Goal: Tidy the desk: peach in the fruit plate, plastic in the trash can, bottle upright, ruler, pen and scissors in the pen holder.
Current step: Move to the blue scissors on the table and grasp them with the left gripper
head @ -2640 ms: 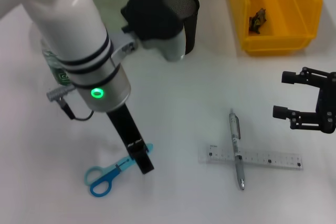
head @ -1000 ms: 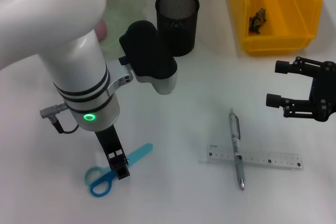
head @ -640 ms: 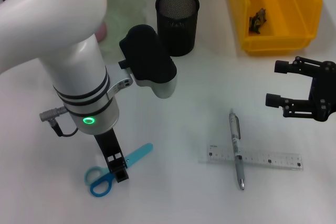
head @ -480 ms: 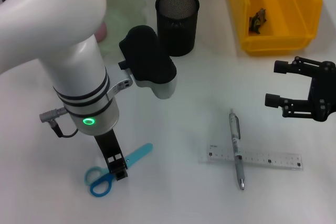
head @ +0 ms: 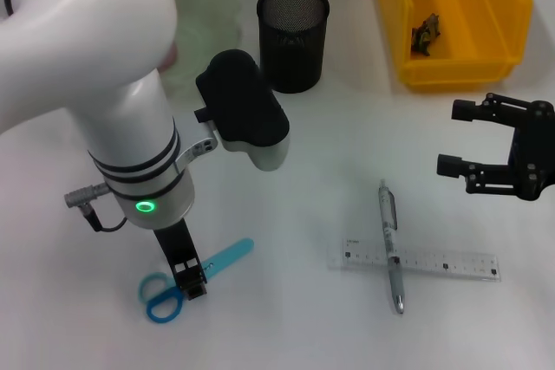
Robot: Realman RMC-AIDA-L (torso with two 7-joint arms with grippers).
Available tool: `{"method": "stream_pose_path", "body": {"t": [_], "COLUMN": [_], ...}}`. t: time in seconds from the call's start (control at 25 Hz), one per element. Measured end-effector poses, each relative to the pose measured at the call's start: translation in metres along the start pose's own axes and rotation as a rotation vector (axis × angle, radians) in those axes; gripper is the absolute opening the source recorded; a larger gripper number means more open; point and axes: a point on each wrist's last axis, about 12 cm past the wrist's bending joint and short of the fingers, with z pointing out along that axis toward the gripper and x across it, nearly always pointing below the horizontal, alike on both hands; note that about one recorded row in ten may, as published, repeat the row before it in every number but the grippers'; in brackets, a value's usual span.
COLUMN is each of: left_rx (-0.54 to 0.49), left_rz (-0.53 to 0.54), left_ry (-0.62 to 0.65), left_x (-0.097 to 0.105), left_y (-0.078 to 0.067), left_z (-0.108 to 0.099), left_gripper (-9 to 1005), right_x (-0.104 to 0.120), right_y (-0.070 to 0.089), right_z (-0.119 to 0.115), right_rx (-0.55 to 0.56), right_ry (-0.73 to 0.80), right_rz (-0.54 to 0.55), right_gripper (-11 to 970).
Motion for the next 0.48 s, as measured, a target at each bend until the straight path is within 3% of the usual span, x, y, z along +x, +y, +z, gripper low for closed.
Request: {"method": "stream_pose_path", "body": {"t": [0.48], "left_rx": [-0.008], "left_rz": [0.005], "left_ry": [0.014], "left_x": [0.0019], "left_y": [-0.0015], "left_z": [0.0027], "left_gripper": [443], "right_x": [-0.0004], "right_y": [0.0011], "right_z": [-0.0002], "right_rx": [-0.006], "right_ry": [-0.004], "right_rz": [0.001], "right_gripper": [825]}}
